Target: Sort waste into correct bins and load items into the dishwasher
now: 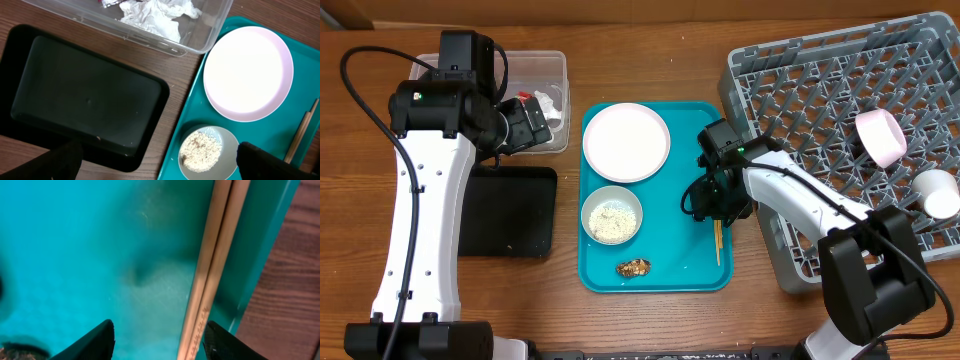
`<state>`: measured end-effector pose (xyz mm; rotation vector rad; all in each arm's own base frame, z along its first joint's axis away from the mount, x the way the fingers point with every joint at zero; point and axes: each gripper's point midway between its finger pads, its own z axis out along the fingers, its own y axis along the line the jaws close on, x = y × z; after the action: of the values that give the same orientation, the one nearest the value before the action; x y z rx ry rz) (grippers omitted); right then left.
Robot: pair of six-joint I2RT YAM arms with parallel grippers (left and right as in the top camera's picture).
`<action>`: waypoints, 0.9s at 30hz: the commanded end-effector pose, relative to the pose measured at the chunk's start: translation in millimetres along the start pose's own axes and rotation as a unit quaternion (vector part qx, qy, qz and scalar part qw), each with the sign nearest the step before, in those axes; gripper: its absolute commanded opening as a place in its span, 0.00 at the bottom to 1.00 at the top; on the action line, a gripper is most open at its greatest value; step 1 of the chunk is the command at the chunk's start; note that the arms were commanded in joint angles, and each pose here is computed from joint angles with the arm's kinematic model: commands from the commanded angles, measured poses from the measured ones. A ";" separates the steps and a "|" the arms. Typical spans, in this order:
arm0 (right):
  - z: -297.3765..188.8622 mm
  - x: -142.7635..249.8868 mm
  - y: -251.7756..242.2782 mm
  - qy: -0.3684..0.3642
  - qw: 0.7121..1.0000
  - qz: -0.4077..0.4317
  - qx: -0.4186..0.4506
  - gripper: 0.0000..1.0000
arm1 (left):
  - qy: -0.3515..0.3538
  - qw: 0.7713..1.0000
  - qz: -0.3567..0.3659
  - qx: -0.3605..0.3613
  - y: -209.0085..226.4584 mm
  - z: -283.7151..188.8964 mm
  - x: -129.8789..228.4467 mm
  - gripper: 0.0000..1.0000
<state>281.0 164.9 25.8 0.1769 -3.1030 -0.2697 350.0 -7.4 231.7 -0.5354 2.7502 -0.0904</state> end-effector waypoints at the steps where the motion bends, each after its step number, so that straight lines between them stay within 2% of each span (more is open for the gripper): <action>1: 9.0 5.5 -4.6 0.005 1.000 0.002 0.007 0.60 | -0.003 1.000 0.013 0.010 -7.9 -2.8 -0.7 1.00; 16: 18.1 16.3 9.3 0.021 0.999 -0.001 -0.039 0.61 | -0.004 1.000 0.013 0.011 -8.0 -2.8 -1.0 1.00; 25: 19.3 25.6 27.8 0.033 0.997 -0.031 -0.058 0.61 | -0.004 1.000 0.013 0.010 -7.9 -2.8 -0.9 1.00; 27: 18.4 22.2 24.9 0.027 0.998 -0.035 -0.047 0.52 | -0.004 1.000 0.013 0.010 -7.9 -2.8 -0.9 1.00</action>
<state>257.4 189.9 14.6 0.2666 -3.0314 -0.4163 350.1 -7.5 231.8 -0.5352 2.7499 -0.0910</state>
